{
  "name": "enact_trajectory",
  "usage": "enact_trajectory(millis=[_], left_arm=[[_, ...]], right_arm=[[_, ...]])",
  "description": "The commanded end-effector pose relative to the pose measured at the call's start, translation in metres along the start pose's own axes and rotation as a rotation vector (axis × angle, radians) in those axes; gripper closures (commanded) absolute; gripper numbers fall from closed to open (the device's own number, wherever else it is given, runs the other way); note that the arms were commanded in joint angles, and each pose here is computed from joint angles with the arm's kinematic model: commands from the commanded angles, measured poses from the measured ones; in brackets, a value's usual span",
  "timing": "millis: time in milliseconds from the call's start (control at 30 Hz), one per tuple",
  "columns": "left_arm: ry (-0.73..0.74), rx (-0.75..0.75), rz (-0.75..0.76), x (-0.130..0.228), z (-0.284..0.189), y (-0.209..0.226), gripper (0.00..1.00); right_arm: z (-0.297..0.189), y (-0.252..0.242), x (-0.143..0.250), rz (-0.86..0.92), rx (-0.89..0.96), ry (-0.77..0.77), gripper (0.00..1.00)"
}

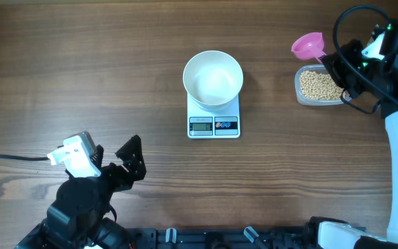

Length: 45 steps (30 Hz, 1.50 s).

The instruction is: Scoop item into bowl and weigh 150g on scale

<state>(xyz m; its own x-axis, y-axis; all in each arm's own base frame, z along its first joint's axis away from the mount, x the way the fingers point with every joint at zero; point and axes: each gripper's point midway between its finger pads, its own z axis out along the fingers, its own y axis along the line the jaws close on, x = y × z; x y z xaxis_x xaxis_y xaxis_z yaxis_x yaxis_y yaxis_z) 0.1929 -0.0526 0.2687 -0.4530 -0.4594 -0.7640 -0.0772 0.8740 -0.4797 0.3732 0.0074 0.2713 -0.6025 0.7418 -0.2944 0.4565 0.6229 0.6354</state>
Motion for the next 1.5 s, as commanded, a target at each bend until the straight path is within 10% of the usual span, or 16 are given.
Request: enact_trajectory(millis=[0,600,1467], left_arm=[[-0.01,-0.025,0.008,-0.001,0.002,0.004,0.0],[-0.01,-0.025,0.008,-0.001,0.002,0.004,0.0],[-0.01,-0.025,0.008,-0.001,0.002,0.004,0.0]], right_arm=[[-0.002,0.003,0.0,0.012,-0.017,0.003,0.96],[-0.004,0.015,-0.018,-0.547,-0.037,-0.093,0.96],[-0.006,0.038,-0.017,-0.597,-0.153,-0.099,0.96]])
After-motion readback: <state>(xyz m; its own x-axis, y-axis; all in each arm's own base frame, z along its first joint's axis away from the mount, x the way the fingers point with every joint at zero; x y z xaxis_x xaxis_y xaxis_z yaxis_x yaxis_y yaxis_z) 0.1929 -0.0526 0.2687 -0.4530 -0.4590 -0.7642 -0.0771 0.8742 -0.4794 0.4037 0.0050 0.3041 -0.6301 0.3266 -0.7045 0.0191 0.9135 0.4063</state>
